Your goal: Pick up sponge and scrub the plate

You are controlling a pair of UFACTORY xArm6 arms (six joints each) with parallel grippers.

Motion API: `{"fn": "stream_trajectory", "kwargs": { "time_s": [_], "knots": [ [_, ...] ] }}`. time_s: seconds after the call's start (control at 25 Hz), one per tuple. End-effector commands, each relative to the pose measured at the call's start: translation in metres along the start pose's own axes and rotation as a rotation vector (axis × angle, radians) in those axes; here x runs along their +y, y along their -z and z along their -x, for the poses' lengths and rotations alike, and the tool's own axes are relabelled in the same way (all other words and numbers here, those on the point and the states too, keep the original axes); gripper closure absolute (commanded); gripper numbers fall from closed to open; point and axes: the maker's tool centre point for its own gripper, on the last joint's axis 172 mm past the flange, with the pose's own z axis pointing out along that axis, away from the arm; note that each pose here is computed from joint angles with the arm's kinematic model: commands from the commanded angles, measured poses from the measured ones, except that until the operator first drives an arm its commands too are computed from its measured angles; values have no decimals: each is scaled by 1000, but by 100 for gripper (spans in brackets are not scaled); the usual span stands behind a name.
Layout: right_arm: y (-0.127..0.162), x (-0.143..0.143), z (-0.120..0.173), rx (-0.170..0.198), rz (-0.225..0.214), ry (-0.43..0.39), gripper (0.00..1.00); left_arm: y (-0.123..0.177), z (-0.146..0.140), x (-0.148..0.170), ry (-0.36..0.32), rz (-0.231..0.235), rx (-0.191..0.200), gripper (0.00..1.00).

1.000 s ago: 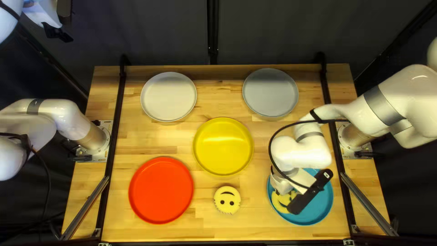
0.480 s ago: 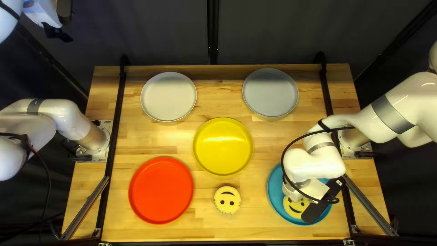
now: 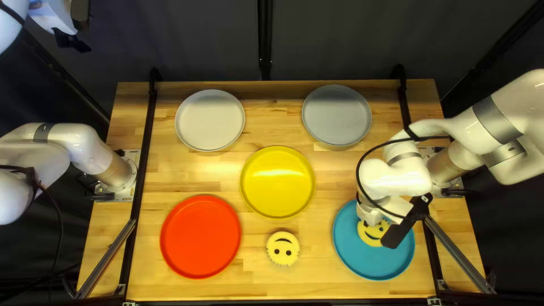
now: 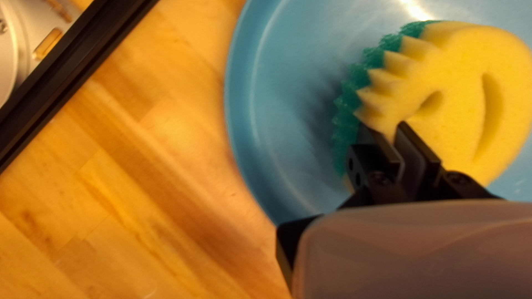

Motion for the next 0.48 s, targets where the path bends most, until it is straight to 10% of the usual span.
{"fn": "stream_trajectory", "kwargs": {
  "time_s": [0.04, 0.48],
  "knots": [
    [-2, 15, -9, -8, -33, 41, 100, 0, 0, 0, 0, 0, 0, 0],
    [-27, 59, -43, -15, -90, 119, 100, 0, 0, 0, 0, 0, 0, 0]
  ]
}}
